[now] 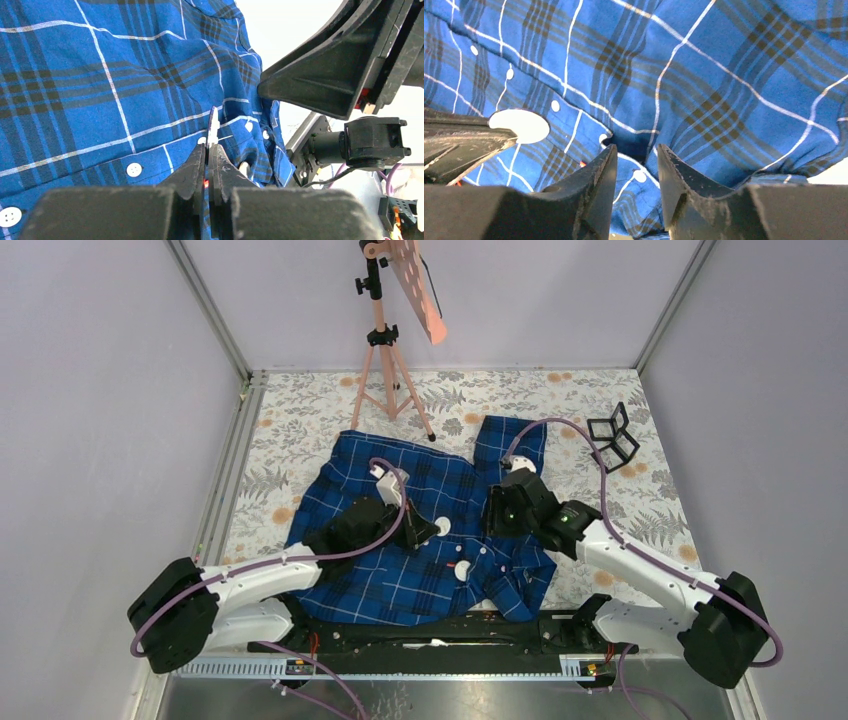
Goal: Pin the brooch onto the clothing
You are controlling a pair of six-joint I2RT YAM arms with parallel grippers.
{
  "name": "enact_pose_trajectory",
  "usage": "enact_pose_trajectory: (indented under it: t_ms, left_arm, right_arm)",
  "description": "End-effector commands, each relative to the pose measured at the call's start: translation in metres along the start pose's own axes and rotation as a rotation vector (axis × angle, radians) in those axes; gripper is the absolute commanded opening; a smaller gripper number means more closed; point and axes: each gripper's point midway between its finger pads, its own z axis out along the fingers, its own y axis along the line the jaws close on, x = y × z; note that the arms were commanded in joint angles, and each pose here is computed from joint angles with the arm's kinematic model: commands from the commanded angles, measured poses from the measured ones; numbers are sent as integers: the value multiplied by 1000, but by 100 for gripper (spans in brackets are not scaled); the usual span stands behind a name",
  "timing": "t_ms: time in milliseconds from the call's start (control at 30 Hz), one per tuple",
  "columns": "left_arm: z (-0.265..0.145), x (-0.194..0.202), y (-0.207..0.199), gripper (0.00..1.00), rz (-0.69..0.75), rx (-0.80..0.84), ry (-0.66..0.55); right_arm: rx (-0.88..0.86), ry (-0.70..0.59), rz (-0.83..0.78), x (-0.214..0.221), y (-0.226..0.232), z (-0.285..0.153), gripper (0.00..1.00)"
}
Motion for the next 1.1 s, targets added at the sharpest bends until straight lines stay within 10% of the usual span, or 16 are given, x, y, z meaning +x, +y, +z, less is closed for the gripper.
enact_pose_trajectory:
  t_ms: [0,767,1067]
  left_arm:
    - [-1,-12,-12,0,1,22,-65]
    - [3,4,-15,0,7,-10,-47]
    - [5,10,-15,0,20,-27,-33]
  right_arm:
    - [-78,57,49,20,17,-6,41]
    - [-170,125,112,56,35,-13,41]
    - [-180,144,101,60,42,-3,24]
